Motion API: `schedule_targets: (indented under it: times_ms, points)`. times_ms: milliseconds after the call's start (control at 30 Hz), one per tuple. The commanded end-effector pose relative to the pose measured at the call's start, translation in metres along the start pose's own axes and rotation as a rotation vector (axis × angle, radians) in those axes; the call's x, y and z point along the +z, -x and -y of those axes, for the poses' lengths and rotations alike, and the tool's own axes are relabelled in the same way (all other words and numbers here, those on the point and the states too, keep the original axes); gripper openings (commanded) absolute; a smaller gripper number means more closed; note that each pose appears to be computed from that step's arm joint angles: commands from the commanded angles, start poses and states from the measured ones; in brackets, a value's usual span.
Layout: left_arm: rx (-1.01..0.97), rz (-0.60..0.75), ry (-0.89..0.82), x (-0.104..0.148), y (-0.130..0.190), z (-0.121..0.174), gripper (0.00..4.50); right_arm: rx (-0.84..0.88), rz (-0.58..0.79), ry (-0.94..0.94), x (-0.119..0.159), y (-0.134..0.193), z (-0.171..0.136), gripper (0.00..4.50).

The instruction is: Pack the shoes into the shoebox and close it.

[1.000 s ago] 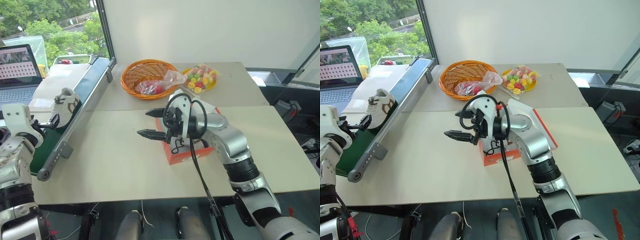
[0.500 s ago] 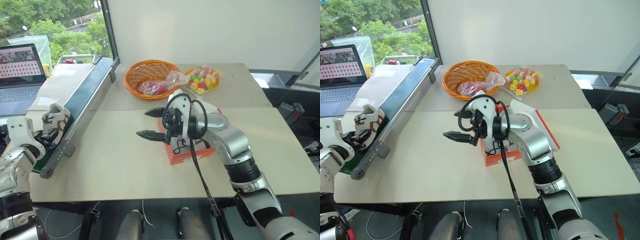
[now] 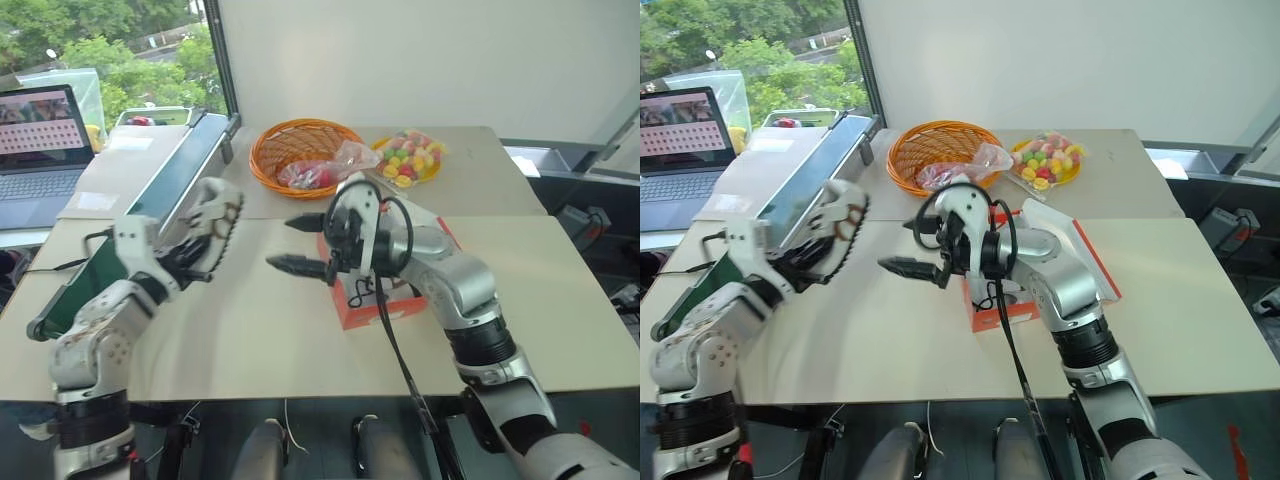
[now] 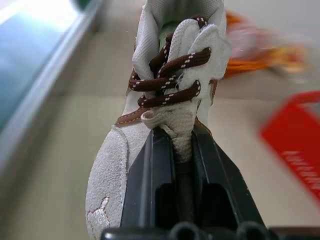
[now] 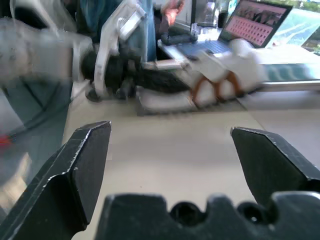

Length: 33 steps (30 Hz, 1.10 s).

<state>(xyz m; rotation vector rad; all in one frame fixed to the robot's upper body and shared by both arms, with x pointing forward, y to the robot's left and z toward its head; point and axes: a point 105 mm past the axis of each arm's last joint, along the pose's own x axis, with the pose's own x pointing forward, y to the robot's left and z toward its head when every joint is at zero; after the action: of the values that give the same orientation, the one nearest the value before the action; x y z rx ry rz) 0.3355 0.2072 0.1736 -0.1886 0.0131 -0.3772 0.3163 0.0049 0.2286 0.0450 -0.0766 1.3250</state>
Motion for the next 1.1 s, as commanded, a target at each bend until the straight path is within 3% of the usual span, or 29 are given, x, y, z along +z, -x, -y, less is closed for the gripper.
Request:
schedule_targets:
  times_ms: [33,167,400,533,800,967,1100]
  points:
    - [-0.051,0.14,-0.011,0.036,-0.01,0.032,0.16,-0.114,0.223,-0.142,0.049,0.008,0.022,4.5]
    - [-0.182,0.167,0.047,0.038,-0.024,0.082,0.16,-0.235,0.35,-0.289,0.067,0.018,0.048,4.5]
    - [-0.261,0.216,0.117,0.048,-0.033,0.127,0.16,-0.316,0.36,-0.324,0.066,0.027,0.061,4.5]
    - [-0.262,0.282,0.132,0.064,-0.034,0.135,0.16,-0.33,0.357,-0.33,0.065,0.028,0.063,4.5]
    - [-0.222,0.331,0.11,0.082,-0.031,0.125,0.16,-0.34,0.344,-0.318,0.064,0.03,0.065,4.5]
    - [-0.268,0.325,0.128,0.08,-0.033,0.141,0.16,-0.314,0.342,-0.311,0.067,0.024,0.06,4.5]
    - [-0.296,0.277,0.119,0.065,-0.036,0.15,0.16,-0.311,0.353,-0.312,0.069,0.023,0.06,4.5]
